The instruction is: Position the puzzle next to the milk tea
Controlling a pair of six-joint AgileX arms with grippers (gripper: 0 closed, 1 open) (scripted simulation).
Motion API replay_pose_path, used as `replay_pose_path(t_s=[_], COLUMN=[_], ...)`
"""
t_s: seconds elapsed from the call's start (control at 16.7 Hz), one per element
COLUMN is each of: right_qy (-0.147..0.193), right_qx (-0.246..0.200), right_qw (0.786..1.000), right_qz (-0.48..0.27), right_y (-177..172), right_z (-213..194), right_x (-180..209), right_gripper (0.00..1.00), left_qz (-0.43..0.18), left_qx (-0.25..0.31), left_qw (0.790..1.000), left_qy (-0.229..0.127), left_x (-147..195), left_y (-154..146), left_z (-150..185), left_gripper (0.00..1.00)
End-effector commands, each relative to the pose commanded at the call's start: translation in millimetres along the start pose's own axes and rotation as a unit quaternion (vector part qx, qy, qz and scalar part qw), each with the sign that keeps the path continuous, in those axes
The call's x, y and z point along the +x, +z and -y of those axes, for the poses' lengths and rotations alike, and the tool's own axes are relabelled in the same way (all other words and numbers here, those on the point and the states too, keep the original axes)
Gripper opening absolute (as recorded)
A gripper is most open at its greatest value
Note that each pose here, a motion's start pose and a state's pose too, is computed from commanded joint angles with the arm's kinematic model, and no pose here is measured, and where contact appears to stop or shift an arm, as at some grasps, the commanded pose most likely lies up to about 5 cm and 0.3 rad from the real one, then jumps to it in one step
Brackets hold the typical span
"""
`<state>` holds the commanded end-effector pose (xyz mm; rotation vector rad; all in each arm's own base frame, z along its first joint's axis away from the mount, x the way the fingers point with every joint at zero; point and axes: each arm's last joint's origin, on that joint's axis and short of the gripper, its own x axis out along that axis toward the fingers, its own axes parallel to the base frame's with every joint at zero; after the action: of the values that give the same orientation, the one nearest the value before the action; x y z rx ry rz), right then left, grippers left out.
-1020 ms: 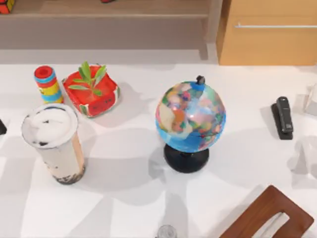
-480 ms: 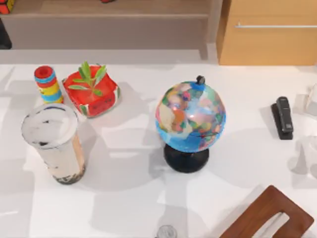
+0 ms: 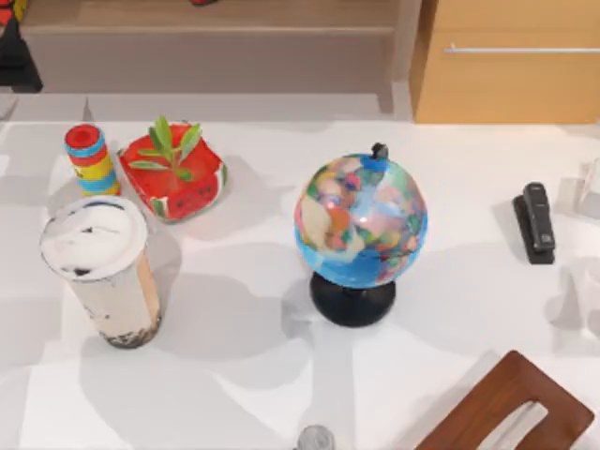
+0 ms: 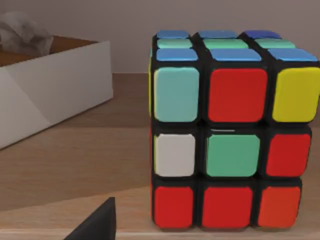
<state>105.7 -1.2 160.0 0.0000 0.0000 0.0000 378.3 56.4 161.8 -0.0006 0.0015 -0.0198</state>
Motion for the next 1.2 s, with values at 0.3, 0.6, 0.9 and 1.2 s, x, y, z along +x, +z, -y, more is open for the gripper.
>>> replay_pose_path(t_s=[0.3,0.6,0.9,1.2], right_qy=[0.0,0.0,0.0,0.0], right_qx=[0.0,0.0,0.0,0.0], right_qw=[1.0,1.0,1.0,1.0], right_qz=[0.0,0.0,0.0,0.0], right_y=[0,0,0,0], right_z=[0,0,0,0], right_x=[0,0,0,0], right_gripper=[1.0,1.0,1.0,1.0], left_qz=[0.001,0.001,0.001,0.001], left_qx=[0.0,0.0,0.0,0.0], left_qw=[1.0,1.0,1.0,1.0], left_qy=[0.0,0.0,0.0,0.0], left_x=[3,17,54,63], left_y=[-4,-4,-4,-4], left_z=[-1,-1,-2,-1], left_gripper=[1.0,1.0,1.0,1.0])
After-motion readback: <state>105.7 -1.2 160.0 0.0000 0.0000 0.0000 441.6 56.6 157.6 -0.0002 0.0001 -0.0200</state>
